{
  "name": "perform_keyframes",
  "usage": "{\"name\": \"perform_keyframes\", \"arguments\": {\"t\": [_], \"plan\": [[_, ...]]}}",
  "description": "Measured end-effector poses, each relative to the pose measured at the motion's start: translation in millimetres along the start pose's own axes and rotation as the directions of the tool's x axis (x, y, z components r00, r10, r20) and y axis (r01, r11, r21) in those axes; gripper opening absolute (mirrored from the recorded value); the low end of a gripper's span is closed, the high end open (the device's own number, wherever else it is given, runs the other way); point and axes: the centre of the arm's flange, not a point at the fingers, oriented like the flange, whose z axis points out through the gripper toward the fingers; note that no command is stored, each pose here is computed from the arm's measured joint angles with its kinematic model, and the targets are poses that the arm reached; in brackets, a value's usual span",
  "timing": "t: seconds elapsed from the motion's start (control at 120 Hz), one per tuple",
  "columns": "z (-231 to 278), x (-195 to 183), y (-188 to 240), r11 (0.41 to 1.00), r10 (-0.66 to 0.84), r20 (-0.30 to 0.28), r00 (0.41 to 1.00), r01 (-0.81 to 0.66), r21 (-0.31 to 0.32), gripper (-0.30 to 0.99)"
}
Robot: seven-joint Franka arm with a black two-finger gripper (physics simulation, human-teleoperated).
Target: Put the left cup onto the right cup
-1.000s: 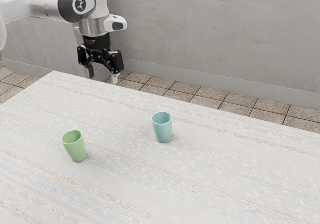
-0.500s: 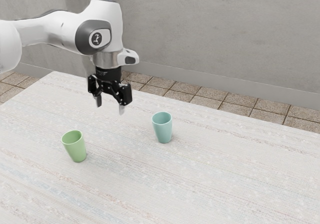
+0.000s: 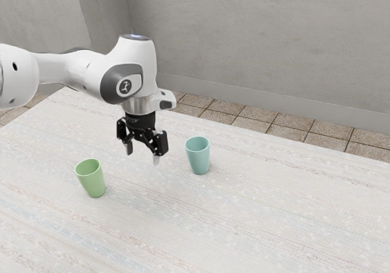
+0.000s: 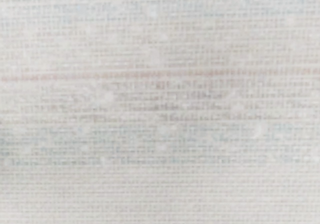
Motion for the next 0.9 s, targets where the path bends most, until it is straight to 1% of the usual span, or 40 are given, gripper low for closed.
{"name": "perform_keyframes", "arguments": {"t": [0.192,0.6,0.9], "plan": [[0.2,3.4,-9.4,1.0,-0.017,-0.026,1.0,0.017,-0.004,0.69],[1.5,5.4,-93.2,0.995,-0.099,-0.039,0.994,0.098,-0.015,0.69],[6.7,0.9,-127.0,0.996,-0.091,-0.032,0.995,0.091,-0.018,0.69]]}}
